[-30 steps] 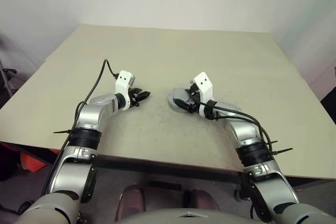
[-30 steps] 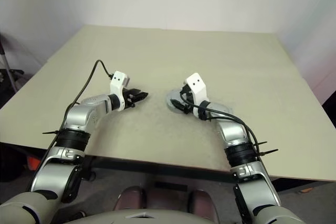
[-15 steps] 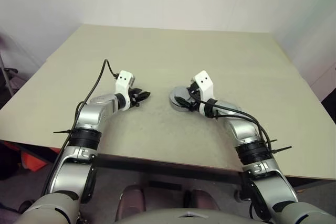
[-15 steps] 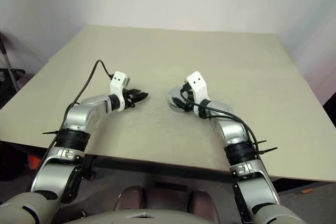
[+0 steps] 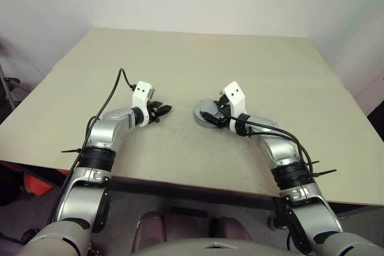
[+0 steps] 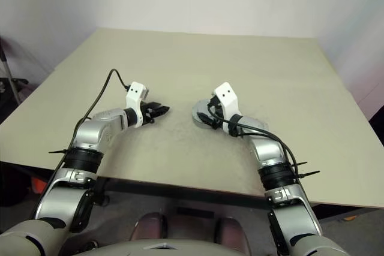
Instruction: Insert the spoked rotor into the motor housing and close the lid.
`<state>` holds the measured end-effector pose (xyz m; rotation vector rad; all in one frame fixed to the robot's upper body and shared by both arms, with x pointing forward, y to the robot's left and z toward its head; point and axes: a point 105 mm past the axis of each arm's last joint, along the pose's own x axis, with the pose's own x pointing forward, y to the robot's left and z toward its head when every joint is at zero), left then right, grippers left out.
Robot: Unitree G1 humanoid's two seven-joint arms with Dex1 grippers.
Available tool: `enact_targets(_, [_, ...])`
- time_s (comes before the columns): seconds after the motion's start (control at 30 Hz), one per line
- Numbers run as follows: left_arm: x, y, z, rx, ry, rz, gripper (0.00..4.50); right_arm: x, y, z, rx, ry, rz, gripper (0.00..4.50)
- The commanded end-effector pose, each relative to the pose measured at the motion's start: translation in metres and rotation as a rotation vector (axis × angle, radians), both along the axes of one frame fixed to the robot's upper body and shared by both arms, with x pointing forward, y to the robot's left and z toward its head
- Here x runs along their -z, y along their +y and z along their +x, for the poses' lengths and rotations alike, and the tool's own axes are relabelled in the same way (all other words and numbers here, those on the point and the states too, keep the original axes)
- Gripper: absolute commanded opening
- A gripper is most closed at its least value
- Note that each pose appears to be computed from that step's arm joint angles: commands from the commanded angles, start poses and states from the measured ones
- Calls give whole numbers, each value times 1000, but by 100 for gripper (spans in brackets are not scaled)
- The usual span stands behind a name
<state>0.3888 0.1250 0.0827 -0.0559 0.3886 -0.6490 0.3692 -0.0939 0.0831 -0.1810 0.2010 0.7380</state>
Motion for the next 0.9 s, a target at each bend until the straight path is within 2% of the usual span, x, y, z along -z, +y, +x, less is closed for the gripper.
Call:
enact_targets(0.03, [-14, 0, 3, 4, -50, 1, 241, -18, -1, 6, 9, -73, 5, 314])
enact_targets(0.6, [-15, 1, 2, 4, -53, -2, 241, 7, -5, -3, -34, 35, -69, 314])
enact_targets(0.9, [-13, -3, 1, 13, -49, -5, 241, 8, -9, 6, 44, 38, -65, 314])
